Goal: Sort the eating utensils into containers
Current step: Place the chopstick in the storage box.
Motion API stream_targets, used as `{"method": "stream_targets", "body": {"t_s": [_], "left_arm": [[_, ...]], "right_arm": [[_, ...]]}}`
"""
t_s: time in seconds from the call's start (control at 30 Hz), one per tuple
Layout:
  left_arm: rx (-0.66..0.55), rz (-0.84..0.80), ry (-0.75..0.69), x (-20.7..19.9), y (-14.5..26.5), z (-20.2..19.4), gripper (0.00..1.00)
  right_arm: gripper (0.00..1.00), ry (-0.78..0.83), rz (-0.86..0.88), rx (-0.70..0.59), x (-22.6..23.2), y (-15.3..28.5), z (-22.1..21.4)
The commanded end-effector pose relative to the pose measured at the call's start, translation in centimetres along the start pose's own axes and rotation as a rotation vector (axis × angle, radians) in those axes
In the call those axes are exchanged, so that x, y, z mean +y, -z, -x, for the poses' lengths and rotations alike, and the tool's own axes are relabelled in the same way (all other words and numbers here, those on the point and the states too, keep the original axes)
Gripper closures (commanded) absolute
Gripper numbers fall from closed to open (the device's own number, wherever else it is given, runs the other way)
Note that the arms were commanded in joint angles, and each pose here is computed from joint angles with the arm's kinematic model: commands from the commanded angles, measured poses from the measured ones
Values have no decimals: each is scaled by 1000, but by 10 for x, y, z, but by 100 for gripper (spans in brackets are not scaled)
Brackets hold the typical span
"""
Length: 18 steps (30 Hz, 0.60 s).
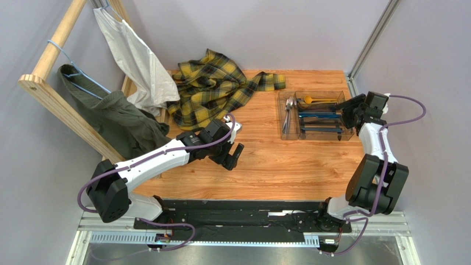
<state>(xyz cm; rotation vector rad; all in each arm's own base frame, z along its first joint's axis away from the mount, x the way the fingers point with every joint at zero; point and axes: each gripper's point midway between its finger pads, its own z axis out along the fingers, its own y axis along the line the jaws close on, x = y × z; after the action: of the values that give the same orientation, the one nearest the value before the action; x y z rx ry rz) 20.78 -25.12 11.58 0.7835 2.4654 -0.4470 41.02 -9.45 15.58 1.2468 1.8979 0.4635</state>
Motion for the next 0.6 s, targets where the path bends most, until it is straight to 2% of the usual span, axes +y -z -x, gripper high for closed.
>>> {"method": "stream_targets", "body": {"t_s": [0.0,0.17,0.4,0.57], "left_arm": [[-43,-2,6,0,6,9,3],[-76,-4,18,-1,16,15,2],[-174,-50,14,-9,46,30,2],[-261,-80,20,-15,75,42,1]], "right_arm": [[39,41,145,-12,38,30,5],[33,137,241,43,74,59,-14],[25,249,349,45,108,109,-37],[14,334,402,44,119,143,-60]]}}
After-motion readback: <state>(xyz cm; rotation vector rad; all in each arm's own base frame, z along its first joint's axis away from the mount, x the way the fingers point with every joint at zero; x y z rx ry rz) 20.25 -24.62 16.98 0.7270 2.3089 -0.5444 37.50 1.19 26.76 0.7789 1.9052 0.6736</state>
